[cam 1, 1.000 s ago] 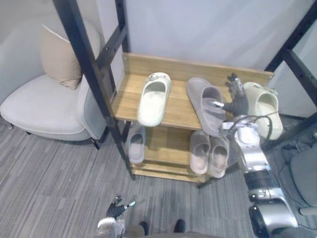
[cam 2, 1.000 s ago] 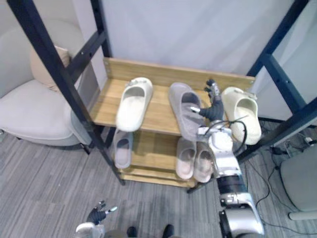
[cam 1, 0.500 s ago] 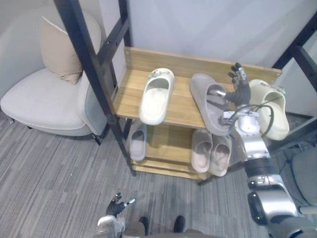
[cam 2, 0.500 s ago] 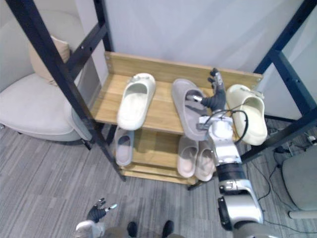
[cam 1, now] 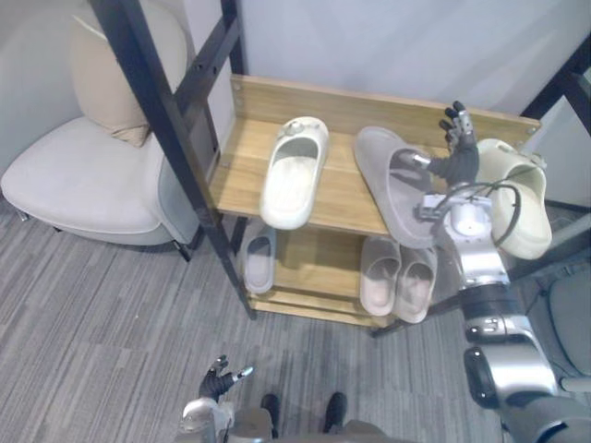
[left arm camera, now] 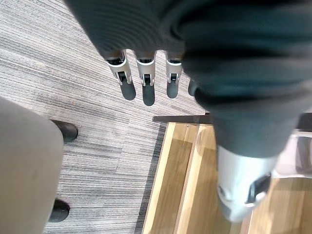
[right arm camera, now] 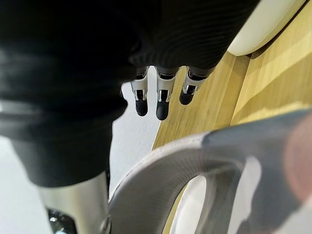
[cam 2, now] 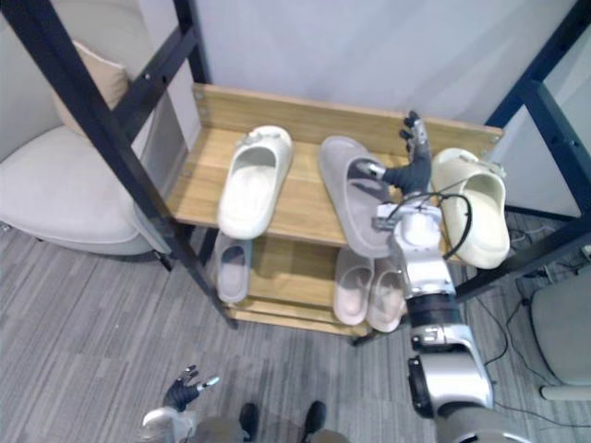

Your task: Organize the slippers on the shoe rack

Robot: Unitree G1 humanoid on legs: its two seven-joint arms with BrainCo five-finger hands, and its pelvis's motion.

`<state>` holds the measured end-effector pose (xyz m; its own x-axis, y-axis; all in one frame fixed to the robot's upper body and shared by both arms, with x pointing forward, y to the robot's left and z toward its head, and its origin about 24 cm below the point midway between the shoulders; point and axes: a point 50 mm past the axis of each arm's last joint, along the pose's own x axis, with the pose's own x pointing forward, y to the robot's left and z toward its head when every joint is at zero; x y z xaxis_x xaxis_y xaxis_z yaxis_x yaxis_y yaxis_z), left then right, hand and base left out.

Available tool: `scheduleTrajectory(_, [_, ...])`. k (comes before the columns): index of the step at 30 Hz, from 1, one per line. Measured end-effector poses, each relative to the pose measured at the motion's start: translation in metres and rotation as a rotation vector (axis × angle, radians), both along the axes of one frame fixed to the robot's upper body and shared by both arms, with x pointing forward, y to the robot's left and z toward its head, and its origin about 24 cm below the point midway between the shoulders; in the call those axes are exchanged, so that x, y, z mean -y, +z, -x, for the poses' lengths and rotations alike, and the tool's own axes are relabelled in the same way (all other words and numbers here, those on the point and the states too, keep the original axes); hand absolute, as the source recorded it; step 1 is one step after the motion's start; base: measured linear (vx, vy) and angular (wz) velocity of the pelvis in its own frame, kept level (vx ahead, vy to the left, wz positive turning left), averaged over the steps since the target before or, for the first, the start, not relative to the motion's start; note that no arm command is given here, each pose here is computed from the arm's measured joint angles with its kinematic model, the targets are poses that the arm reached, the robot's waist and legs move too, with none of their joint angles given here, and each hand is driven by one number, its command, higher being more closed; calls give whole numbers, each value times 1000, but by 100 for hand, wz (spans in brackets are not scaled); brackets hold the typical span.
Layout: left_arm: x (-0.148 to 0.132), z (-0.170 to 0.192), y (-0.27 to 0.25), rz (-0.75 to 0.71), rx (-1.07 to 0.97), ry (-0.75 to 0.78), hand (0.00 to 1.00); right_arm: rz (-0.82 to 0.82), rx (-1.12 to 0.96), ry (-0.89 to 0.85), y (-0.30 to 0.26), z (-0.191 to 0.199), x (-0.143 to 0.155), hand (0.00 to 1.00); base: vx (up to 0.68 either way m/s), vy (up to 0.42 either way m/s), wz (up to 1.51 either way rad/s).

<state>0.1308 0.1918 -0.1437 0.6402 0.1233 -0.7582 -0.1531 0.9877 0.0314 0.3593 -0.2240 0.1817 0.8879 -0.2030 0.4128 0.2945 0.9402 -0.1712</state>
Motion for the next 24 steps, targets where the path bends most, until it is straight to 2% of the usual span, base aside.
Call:
scheduleTrajectory(10, [0,0,0,0,1,-4,0,19,-24,16,-1,0,2,0,0,0,0])
scheduleTrajectory(12, [1,0,0,0,1,-7,0,91,-49,30,0,-3,1,0,0,0,0])
scheduleTrajectory(23, [-5,-7,4,13,29,-1,0,186,-114,71,19,-26,-10,0,-20,-7,1])
scheduleTrajectory(24, [-5,-8,4,11,31,-2,0,221,-129,82,22,-30,-15,100,-54,-17,-3])
